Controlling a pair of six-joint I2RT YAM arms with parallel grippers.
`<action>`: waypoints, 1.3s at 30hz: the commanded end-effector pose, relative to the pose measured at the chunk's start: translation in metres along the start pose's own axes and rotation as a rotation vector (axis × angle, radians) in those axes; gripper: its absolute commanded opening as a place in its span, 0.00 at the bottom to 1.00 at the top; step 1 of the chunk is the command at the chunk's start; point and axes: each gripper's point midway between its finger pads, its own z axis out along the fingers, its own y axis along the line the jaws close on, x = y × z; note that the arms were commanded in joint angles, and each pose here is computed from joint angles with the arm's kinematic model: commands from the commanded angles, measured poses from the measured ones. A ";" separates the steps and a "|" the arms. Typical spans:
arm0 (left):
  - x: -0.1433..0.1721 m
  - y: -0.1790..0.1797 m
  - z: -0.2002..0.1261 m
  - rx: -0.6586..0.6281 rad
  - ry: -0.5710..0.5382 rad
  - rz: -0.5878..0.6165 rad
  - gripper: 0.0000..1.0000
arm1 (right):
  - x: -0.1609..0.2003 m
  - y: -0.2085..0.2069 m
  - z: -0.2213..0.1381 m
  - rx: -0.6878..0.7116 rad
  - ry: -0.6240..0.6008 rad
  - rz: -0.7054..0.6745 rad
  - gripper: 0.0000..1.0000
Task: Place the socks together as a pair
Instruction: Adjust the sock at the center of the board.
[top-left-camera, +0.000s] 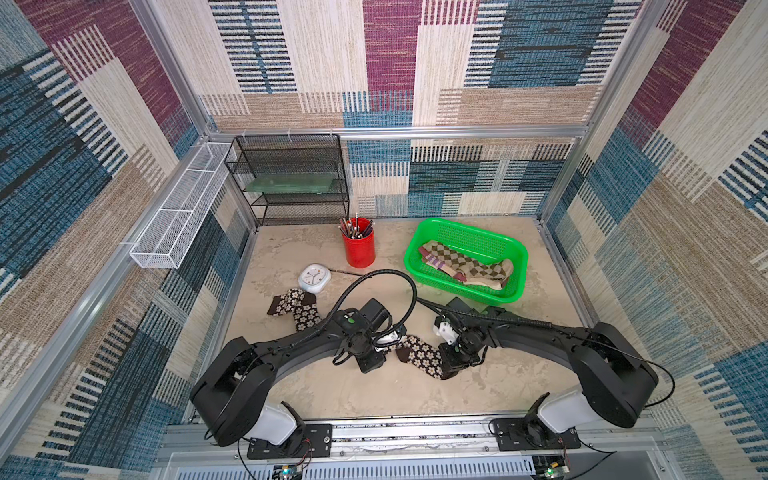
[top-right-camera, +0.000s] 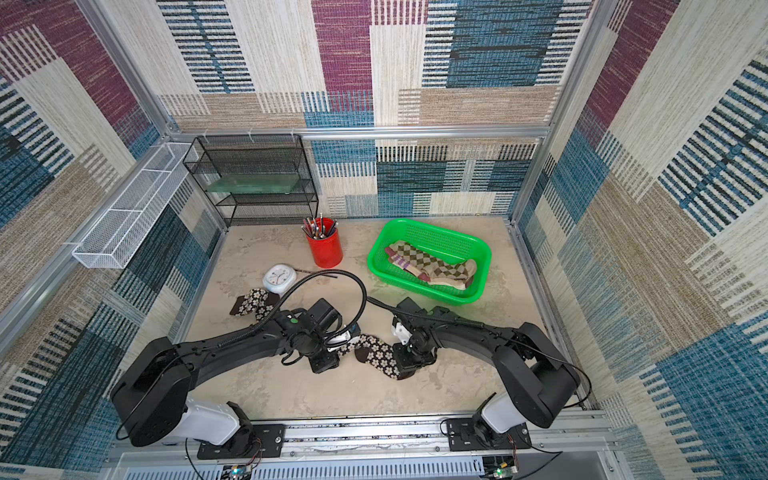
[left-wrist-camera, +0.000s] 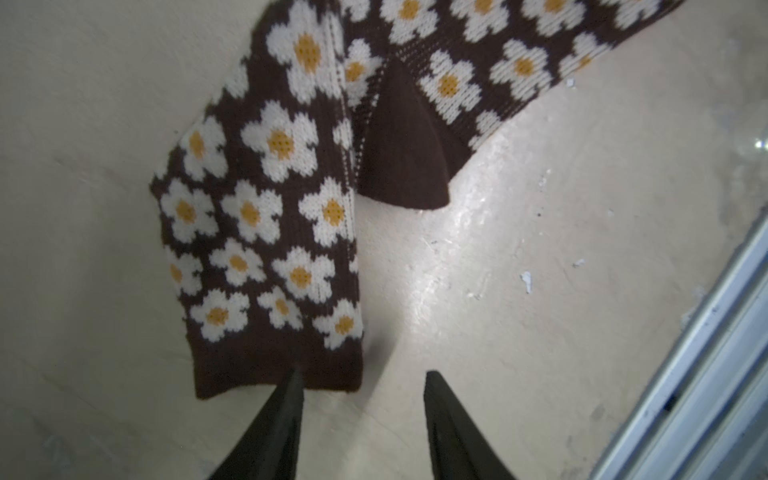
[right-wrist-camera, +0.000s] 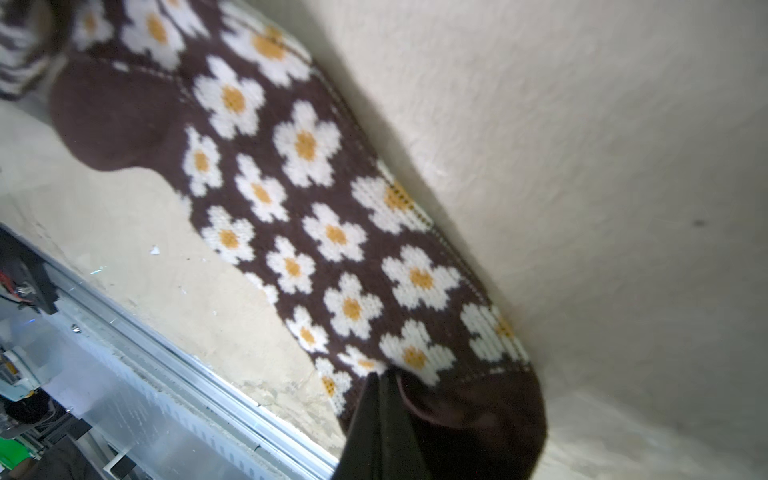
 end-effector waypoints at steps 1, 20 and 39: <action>-0.004 0.009 0.009 -0.041 0.004 0.029 0.41 | -0.007 0.011 -0.013 -0.062 -0.041 0.007 0.11; -0.003 -0.022 -0.029 0.138 0.148 -0.096 0.00 | -0.036 0.037 -0.111 -0.295 -0.304 0.039 0.26; -0.073 -0.026 -0.138 0.800 -0.101 -0.791 0.00 | -0.033 0.038 -0.102 -0.304 -0.278 0.002 0.79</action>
